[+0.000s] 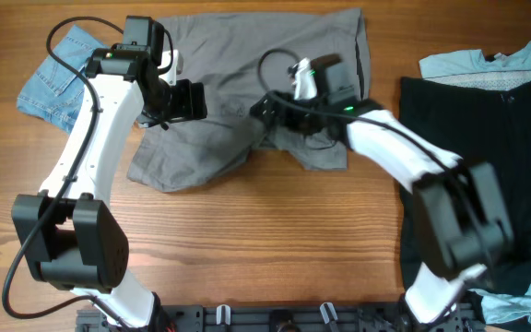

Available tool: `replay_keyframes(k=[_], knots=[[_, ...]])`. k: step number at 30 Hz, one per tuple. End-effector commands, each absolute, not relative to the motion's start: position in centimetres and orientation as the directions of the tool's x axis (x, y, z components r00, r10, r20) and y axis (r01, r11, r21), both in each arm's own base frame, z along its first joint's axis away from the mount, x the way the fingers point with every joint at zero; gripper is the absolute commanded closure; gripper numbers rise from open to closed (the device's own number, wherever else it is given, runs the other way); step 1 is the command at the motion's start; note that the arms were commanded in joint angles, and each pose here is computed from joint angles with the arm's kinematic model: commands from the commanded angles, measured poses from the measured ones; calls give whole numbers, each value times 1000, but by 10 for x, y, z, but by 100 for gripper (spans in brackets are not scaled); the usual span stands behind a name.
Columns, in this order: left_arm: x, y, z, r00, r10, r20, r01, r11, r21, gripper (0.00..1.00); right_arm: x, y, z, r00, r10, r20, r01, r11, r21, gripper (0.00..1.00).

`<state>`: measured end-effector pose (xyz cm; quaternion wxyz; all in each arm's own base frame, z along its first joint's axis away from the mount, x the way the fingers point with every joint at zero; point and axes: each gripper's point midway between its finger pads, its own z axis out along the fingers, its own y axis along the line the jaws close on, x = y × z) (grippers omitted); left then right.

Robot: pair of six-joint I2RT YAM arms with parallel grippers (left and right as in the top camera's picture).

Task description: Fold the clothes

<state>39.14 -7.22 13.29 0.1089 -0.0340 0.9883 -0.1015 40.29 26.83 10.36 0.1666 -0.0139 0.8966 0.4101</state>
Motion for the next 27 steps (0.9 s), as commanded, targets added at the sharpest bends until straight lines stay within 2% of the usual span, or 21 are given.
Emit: replay_keyframes(k=[1, 2, 5, 8, 11, 12, 13, 14, 16, 18, 19, 20, 22, 25, 26, 27], knots=[[394, -71, 139, -971, -72, -230, -25, 979, -202, 12, 374, 258, 146, -956, 70, -286, -180, 627, 758, 25], [394, -71, 139, -971, -72, -230, -25, 979, -202, 12, 366, 254, 142, -967, 69, -246, -145, 644, 751, 32], [395, -71, 139, -969, -72, -235, -24, 979, -202, 13, 338, 247, 118, -993, 55, -103, -34, 706, 707, 64], [398, -71, 140, -967, -73, -245, -22, 979, -204, 13, 317, 248, 85, -994, 107, 12, 90, 768, 635, 65], [398, -71, 140, -966, -73, -247, -22, 979, -204, 13, 310, 258, 61, -982, 171, 81, 186, 790, 585, 73], [398, -71, 140, -967, -73, -246, -22, 979, -204, 13, 314, 272, 60, -990, 135, 47, 135, 773, 620, 69], [398, -71, 140, -967, -73, -246, -22, 979, -204, 13, 316, 281, 59, -992, 125, 35, 118, 762, 637, 50], [398, -71, 140, -966, -73, -246, -22, 979, -204, 13, 319, 288, 59, -989, 144, 40, 136, 749, 649, 34], [398, -71, 140, -967, -73, -245, -22, 979, -204, 13, 321, 298, 56, -978, 195, 69, 192, 731, 655, 36], [397, -71, 139, -967, -73, -243, -22, 979, -203, 13, 328, 298, 48, -956, 276, 99, 274, 721, 636, 43], [397, -71, 139, -968, -73, -242, -23, 979, -203, 13, 330, 296, 43, -946, 304, 107, 303, 720, 624, 50], [397, -71, 139, -968, -73, -242, -23, 979, -203, 13, 331, 294, 36, -935, 333, 122, 336, 721, 606, 63], [397, -71, 139, -968, -73, -242, -23, 979, -203, 13, 330, 293, 29, -936, 329, 129, 338, 729, 595, 77], [397, -71, 139, -968, -73, -242, -23, 979, -203, 13, 328, 290, 24, -963, 259, 76, 253, 769, 588, 81], [397, -71, 139, -967, -73, -243, -22, 979, -203, 13, 329, 288, 22, -961, 268, 69, 258, 777, 575, 80], [398, -71, 140, -967, -73, -244, -22, 979, -204, 13, 332, 284, 20, -958, 283, 46, 260, 788, 559, 73]])
